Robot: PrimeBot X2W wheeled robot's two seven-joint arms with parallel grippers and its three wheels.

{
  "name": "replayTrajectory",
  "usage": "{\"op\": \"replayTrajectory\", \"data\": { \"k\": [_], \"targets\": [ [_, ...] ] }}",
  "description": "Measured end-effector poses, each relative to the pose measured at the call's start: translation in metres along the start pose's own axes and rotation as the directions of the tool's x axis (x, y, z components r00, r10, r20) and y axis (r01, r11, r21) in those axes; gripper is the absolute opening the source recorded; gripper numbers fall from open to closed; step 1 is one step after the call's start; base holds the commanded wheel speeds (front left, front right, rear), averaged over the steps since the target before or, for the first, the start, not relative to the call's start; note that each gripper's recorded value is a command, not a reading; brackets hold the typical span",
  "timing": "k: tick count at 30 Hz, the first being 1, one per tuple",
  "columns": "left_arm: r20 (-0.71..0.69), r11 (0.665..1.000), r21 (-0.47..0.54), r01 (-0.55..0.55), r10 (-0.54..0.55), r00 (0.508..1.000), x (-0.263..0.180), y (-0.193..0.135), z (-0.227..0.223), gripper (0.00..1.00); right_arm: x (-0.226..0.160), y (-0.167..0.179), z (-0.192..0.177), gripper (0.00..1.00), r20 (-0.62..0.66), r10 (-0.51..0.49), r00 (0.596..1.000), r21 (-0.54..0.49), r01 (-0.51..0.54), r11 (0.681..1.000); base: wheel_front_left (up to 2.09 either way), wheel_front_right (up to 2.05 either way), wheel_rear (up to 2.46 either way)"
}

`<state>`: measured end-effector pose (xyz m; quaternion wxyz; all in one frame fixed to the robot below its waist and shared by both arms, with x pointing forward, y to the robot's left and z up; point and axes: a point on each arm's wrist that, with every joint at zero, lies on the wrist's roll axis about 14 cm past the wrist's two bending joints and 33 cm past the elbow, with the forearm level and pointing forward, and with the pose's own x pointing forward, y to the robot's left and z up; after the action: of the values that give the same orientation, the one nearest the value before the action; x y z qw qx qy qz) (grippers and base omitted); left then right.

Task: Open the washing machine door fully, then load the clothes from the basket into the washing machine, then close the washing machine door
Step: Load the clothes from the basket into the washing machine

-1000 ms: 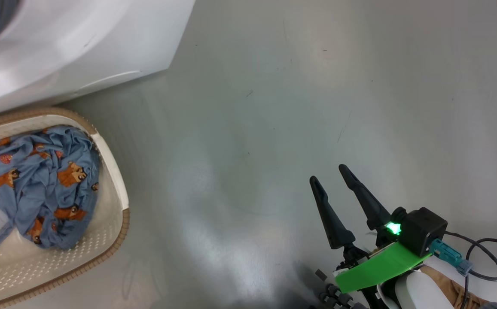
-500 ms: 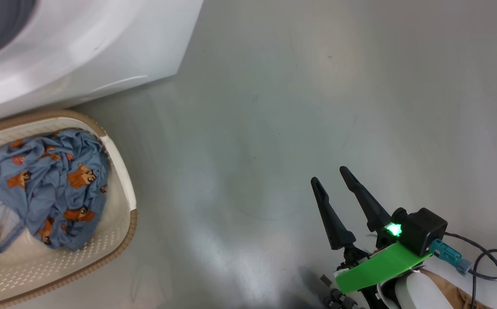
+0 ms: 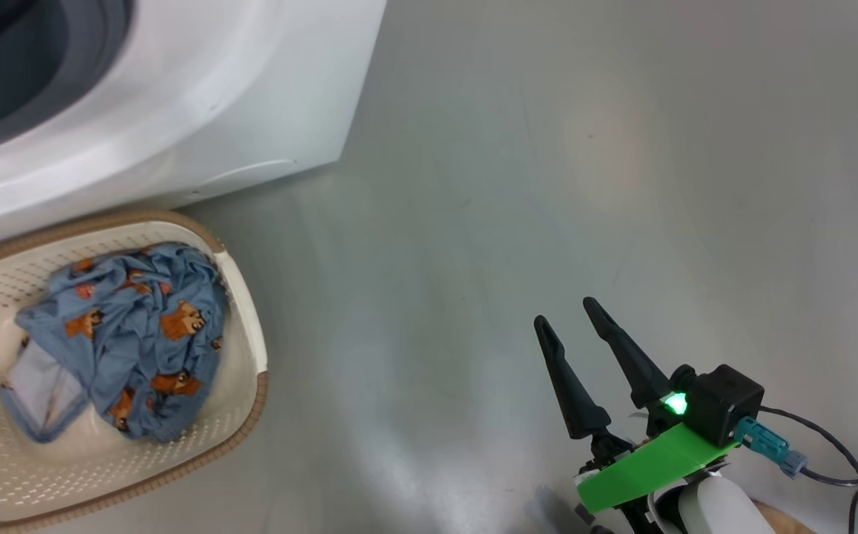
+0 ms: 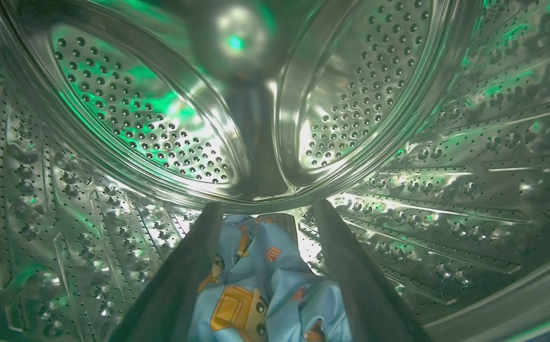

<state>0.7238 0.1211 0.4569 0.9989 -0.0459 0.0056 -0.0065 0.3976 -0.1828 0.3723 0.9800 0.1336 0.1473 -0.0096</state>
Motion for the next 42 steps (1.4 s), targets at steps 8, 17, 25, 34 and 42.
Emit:
{"op": "replayTrajectory", "data": {
  "k": [8, 17, 25, 34, 42],
  "targets": [
    [-0.051, 1.000, -0.013, 0.005, -0.006, 0.999, -0.017, -0.004, 0.001, 1.00, -0.003, 0.008, 0.009, 1.00, 0.026, 0.023, 0.999, 0.003, -0.024, 1.000, 0.00, 0.00, 0.00],
    [-0.093, 0.999, -0.039, 0.004, -0.007, 0.996, -0.045, -0.004, -0.003, 1.00, -0.010, 0.015, 0.015, 1.00, 0.043, 0.046, 0.998, 0.007, -0.046, 0.999, 0.00, 0.00, 0.00],
    [-0.122, 0.997, -0.074, 0.005, -0.014, 0.992, -0.074, -0.005, -0.006, 1.00, -0.016, 0.022, 0.024, 1.00, 0.070, 0.070, 0.995, 0.001, -0.071, 0.998, 0.00, 0.00, 0.00],
    [-0.163, 0.994, -0.092, 0.056, -0.070, 0.984, -0.132, -0.015, -0.018, 1.00, -0.024, 0.035, 0.045, 1.00, 0.130, 0.116, 0.985, -0.010, -0.116, 0.993, 0.00, 0.00, 0.00],
    [-0.167, 0.994, -0.091, 0.060, -0.075, 0.983, -0.183, -0.005, -0.019, 1.00, -0.034, 0.044, 0.058, 1.00, 0.172, 0.148, 0.974, -0.016, -0.147, 0.989, 0.00, 0.00, 0.00]
  ]
}}
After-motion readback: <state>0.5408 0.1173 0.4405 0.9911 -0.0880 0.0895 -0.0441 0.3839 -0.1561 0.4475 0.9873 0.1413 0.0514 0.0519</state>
